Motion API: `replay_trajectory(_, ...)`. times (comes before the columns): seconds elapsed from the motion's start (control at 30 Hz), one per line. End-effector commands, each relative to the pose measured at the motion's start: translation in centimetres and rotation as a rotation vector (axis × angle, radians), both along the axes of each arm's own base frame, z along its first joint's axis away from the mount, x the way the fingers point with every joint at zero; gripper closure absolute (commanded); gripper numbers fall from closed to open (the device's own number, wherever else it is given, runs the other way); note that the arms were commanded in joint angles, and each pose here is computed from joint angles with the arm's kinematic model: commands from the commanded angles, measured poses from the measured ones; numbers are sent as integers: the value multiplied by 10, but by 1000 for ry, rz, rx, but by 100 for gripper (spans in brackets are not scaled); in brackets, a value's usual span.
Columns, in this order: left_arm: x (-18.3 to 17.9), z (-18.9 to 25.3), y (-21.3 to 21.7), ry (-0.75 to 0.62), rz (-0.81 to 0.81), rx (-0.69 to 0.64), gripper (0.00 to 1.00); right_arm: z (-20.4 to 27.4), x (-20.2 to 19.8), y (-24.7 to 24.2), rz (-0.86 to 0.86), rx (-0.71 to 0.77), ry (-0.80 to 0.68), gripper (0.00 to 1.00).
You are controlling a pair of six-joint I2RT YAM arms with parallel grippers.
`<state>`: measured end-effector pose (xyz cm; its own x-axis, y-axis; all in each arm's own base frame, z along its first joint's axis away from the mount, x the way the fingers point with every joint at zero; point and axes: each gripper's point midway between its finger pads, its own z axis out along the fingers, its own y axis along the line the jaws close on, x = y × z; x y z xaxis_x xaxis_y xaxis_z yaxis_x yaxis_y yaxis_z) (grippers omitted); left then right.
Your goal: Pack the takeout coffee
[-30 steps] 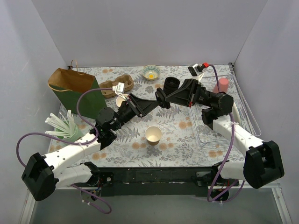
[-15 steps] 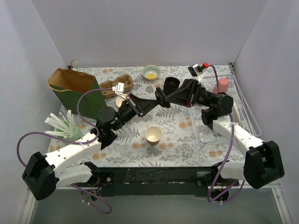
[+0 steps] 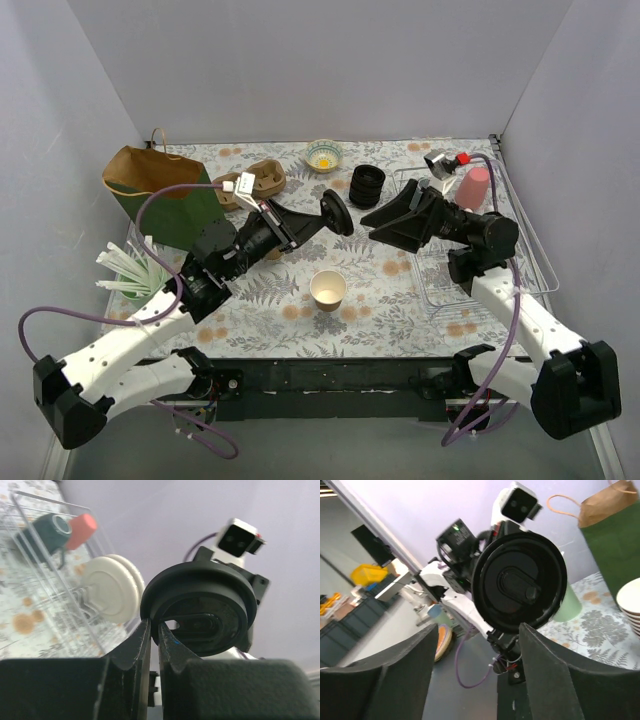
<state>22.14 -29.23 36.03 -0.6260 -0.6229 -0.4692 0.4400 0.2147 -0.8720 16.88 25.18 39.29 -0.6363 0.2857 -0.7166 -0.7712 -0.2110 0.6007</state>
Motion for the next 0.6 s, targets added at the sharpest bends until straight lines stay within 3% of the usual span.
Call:
replay_trajectory(0.0, -8, -26, 27, 93, 58, 326, 100, -20, 11, -6, -123, -150, -81, 23)
replay_trajectory(0.03, -10, -38, 31, 114, 54, 400, 100, -11, 26, -8, -238, -177, -223, 21)
replay_trajectory(0.07, -8, -45, 39, 144, 84, 463, 100, -34, 31, -11, -277, -285, -113, 20)
replay_trajectory(0.13, -12, -69, 55, 241, 98, 634, 100, -40, 53, -22, -433, -378, -120, 18)
replay_trajectory(0.23, -21, -93, 71, 324, 86, 789, 100, -54, 65, -41, -557, -533, -121, 16)
replay_trajectory(0.33, -20, -115, 82, 393, 103, 918, 100, -65, 68, -52, -608, -615, -113, 7)
replay_trajectory(0.57, -12, -142, 66, 461, 62, 1105, 100, -109, 67, -63, -612, -741, -60, 6)
